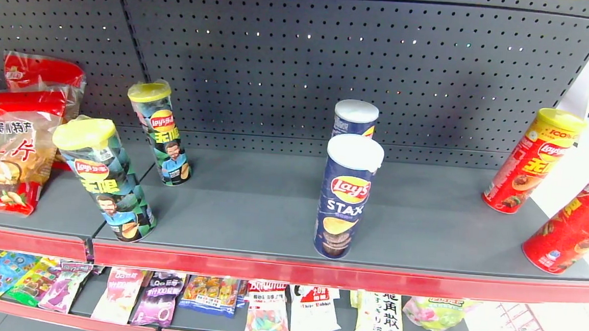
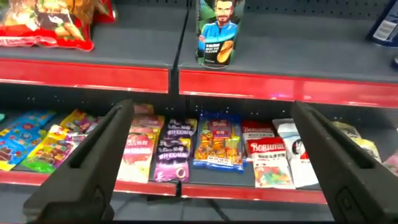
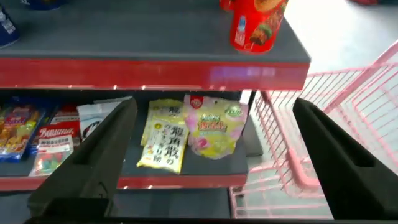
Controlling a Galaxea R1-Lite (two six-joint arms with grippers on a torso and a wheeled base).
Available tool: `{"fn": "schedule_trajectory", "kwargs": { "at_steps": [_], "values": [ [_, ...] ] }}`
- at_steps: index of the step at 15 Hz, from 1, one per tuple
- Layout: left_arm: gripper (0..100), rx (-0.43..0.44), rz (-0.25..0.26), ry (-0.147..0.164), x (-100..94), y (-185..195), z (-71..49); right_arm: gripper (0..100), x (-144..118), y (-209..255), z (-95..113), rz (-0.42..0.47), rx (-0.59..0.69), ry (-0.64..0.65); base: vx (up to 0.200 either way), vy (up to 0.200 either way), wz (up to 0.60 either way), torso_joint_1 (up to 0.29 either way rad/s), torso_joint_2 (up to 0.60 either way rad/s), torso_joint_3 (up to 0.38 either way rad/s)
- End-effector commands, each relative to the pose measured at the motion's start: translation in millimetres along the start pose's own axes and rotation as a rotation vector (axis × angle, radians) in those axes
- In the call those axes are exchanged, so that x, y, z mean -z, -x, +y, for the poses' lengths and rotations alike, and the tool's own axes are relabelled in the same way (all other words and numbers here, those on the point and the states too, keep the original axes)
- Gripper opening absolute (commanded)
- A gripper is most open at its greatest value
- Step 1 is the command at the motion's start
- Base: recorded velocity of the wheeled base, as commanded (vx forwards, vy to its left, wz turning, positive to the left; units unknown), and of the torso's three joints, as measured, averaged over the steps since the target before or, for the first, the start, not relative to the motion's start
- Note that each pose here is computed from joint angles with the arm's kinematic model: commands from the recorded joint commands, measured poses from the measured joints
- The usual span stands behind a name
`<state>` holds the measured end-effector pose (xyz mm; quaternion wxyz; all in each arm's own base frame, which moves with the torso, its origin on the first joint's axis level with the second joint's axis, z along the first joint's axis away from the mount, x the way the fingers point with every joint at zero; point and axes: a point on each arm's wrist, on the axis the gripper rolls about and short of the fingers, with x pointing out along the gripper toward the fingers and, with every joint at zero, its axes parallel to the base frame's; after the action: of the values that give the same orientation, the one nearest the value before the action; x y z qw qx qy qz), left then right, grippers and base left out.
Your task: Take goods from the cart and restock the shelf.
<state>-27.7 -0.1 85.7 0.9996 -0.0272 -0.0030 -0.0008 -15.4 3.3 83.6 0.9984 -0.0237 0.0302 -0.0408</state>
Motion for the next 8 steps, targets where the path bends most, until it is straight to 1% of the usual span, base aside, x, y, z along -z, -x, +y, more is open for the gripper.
{"fn": "schedule_trajectory", "kwargs": {
  "at_steps": [1, 2, 3, 4, 5, 6, 7, 8],
  "values": [
    [100, -0.008, 0.007, -0.001, 1.3, -0.7, 0.2, 100, 5.3, -0.6, 0.2, 0.038, -0.002, -0.032, 0.0, 0.0, 0.0, 0.0, 0.0, 0.0],
    [100, -0.083, 0.002, -0.022, 1.9, -1.0, 1.9, 100, 6.0, -0.7, 0.4, 0.038, -0.011, -0.02, 0.0, 0.0, 0.0, 0.0, 0.0, 0.0],
    [100, -0.12, 0.004, -0.023, 2.9, -1.3, 2.8, 100, 5.9, -0.7, 0.5, 0.035, -0.021, 0.005, 0.0, 0.0, 0.0, 0.0, 0.0, 0.0],
    [100, -0.134, 0.004, -0.027, 2.9, -1.3, 3.1, 100, 6.0, -0.8, 0.5, 0.039, -0.022, -0.004, 0.0, 0.0, 0.0, 0.0, 0.0, 0.0],
    [100, -0.117, 0.005, -0.04, 2.9, -1.3, 2.7, 100, 6.0, -0.8, 0.4, 0.039, -0.016, -0.026, 0.0, 0.0, 0.0, 0.0, 0.0, 0.0],
    [100, -0.08, -0.001, -0.056, 3.0, -1.8, 1.9, 100, 6.0, -0.8, 0.3, 0.039, -0.014, -0.042, 0.0, 0.0, 0.0, 0.0, 0.0, 0.0],
    [100, -0.021, -0.015, -0.057, 2.3, -2.2, 0.5, 100, 6.2, -0.8, 0.2, 0.041, -0.006, -0.047, 0.0, 0.0, 0.0, 0.0, 0.0, 0.0],
    [100, 0.048, -0.01, -0.055, 4.3, -2.9, -0.9, 100, 6.2, -0.8, 0.1, 0.041, -0.003, -0.047, 0.0, 0.0, 0.0, 0.0, 0.0, 0.0]
  ]
}}
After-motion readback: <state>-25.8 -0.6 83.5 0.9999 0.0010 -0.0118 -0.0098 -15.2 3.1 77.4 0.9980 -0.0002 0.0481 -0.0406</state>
